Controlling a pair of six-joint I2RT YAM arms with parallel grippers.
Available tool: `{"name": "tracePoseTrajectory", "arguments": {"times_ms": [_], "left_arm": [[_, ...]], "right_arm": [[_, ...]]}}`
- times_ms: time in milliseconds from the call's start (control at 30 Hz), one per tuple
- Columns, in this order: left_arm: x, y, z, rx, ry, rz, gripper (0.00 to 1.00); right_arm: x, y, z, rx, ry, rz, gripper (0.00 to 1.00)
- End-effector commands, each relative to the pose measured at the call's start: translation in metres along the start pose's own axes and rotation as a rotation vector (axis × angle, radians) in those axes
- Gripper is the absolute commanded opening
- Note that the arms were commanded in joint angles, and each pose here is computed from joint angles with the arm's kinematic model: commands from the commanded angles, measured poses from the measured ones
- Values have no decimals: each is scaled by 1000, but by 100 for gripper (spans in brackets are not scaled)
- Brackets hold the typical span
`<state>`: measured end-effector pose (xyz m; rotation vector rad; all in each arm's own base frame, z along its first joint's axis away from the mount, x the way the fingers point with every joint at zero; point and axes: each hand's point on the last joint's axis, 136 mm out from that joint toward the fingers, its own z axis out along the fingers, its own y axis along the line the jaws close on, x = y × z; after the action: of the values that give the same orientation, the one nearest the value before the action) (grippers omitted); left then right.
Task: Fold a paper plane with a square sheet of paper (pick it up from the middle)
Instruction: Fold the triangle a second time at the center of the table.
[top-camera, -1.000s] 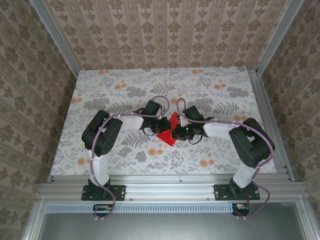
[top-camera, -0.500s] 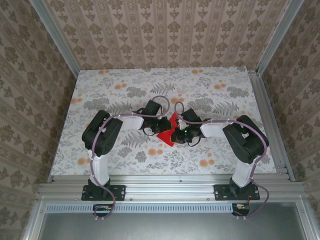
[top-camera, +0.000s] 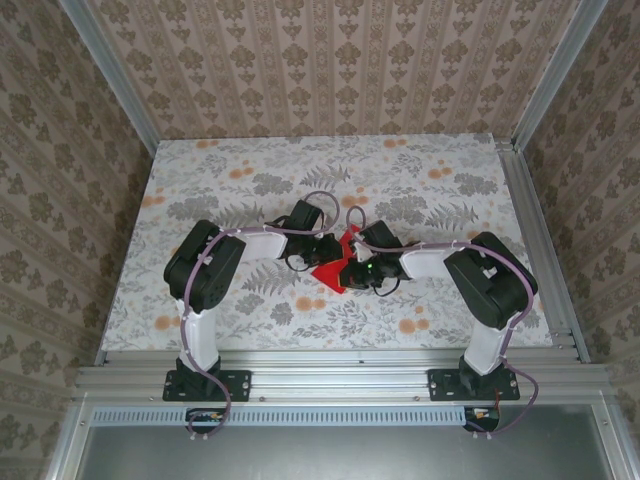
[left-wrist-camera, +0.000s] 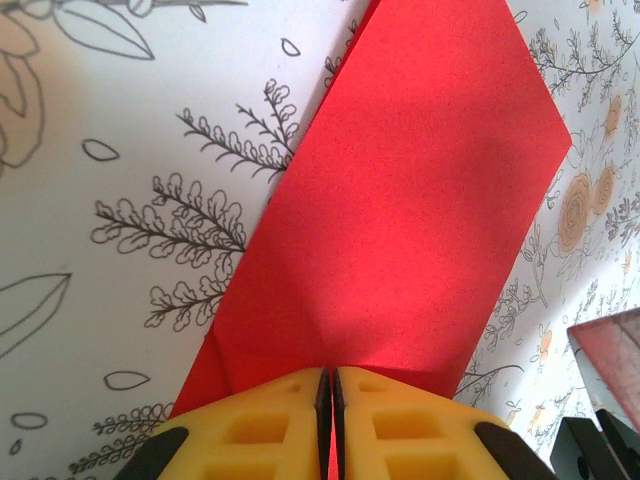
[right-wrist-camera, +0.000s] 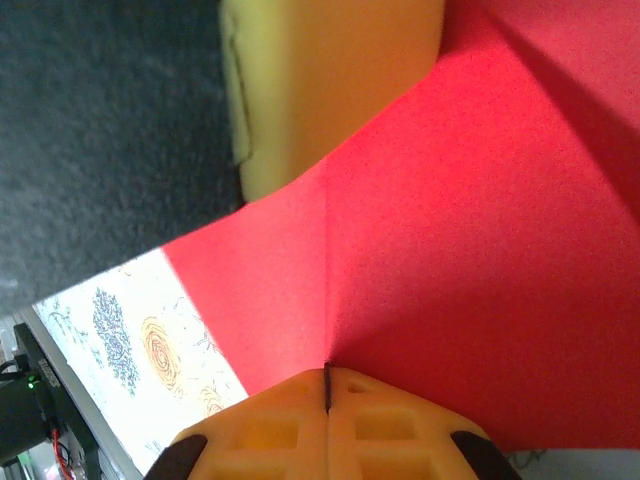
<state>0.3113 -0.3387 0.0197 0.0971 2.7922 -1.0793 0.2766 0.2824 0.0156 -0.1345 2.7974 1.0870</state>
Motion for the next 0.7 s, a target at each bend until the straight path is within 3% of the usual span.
{"name": "tracePoseTrajectory", "arguments": {"times_ms": [0, 667], "left_arm": [[31, 65, 20, -181, 87, -61, 14], [33, 70, 21, -183, 98, -60, 14]], "right_arm": [[27, 2, 1, 4, 77, 9, 7], [62, -9, 6, 69, 131, 19, 6]]}}
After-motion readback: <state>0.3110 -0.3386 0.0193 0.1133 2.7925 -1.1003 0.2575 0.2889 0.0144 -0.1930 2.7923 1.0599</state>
